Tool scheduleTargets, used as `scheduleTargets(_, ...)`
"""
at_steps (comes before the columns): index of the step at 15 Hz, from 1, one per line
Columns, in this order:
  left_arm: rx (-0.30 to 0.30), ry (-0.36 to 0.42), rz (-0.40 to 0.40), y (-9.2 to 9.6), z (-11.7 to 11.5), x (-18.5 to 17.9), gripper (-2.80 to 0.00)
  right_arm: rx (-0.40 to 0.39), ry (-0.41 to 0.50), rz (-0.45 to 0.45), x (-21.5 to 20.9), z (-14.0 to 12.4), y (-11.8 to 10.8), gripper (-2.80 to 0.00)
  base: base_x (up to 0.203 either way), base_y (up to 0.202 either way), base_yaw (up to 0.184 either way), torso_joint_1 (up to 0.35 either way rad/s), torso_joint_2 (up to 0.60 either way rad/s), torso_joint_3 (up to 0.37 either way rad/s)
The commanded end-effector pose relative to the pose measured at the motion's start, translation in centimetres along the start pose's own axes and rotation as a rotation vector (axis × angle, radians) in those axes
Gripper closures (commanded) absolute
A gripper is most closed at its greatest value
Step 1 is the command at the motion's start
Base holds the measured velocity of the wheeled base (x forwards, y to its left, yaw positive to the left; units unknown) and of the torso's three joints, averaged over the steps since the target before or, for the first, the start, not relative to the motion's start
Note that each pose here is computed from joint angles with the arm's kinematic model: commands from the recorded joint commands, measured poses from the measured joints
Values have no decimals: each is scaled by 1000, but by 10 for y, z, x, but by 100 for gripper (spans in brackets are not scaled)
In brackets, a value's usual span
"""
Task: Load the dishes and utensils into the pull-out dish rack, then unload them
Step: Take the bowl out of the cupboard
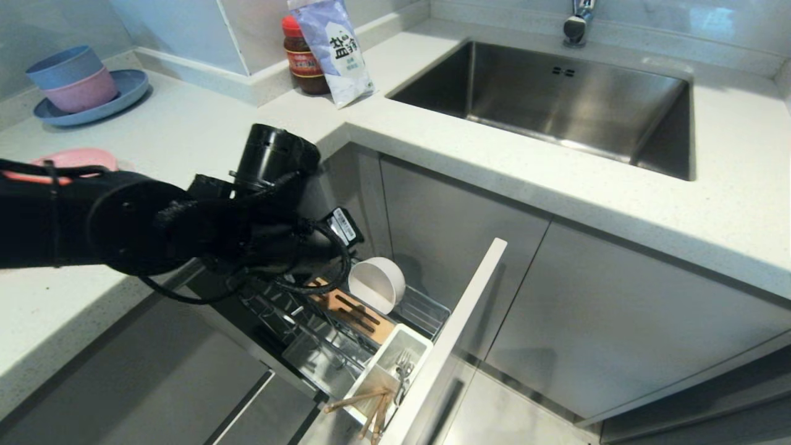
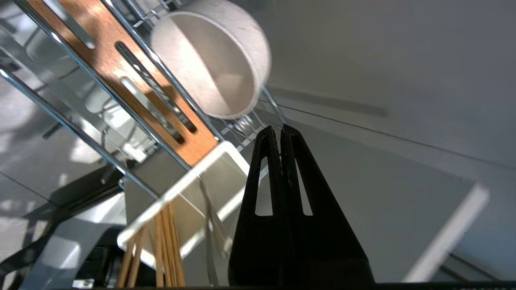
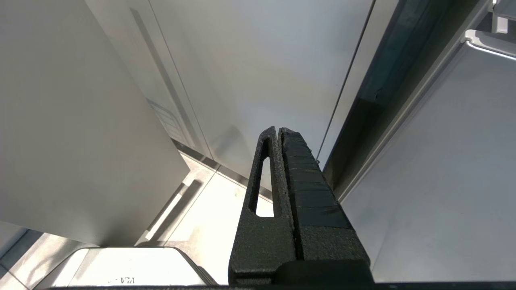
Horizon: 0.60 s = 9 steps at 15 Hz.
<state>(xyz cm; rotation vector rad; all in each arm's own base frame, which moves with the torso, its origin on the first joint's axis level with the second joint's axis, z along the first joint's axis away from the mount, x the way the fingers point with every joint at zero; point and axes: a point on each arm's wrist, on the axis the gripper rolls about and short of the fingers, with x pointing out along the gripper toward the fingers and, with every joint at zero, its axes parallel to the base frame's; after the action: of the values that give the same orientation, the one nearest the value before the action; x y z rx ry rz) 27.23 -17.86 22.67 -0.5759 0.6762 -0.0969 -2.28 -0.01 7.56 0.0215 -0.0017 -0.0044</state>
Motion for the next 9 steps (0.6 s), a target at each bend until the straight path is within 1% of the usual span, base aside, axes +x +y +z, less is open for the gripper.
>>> scheduleTargets(1, 17, 38, 80, 8, -19, 41, 0, 0, -1, 0, 0, 0, 0, 0, 0, 0, 0, 0, 0, 0)
scheduleTargets(4, 29, 51, 106, 14, -32, 66, 0, 0, -1, 0, 0, 0, 0, 0, 0, 0, 0, 0, 0, 0)
scheduleTargets(5, 35, 59, 116, 15, -36, 72, -280, 0, -1, 0, 0, 0, 0, 0, 0, 0, 0, 0, 0, 0)
scheduleTargets(7, 58, 60, 122, 16, -39, 82, -280, 0, -1, 0, 0, 0, 0, 0, 0, 0, 0, 0, 0, 0)
scheduleTargets(9, 64, 44, 104, 14, -40, 92, -280, 0, -1, 0, 0, 0, 0, 0, 0, 0, 0, 0, 0, 0)
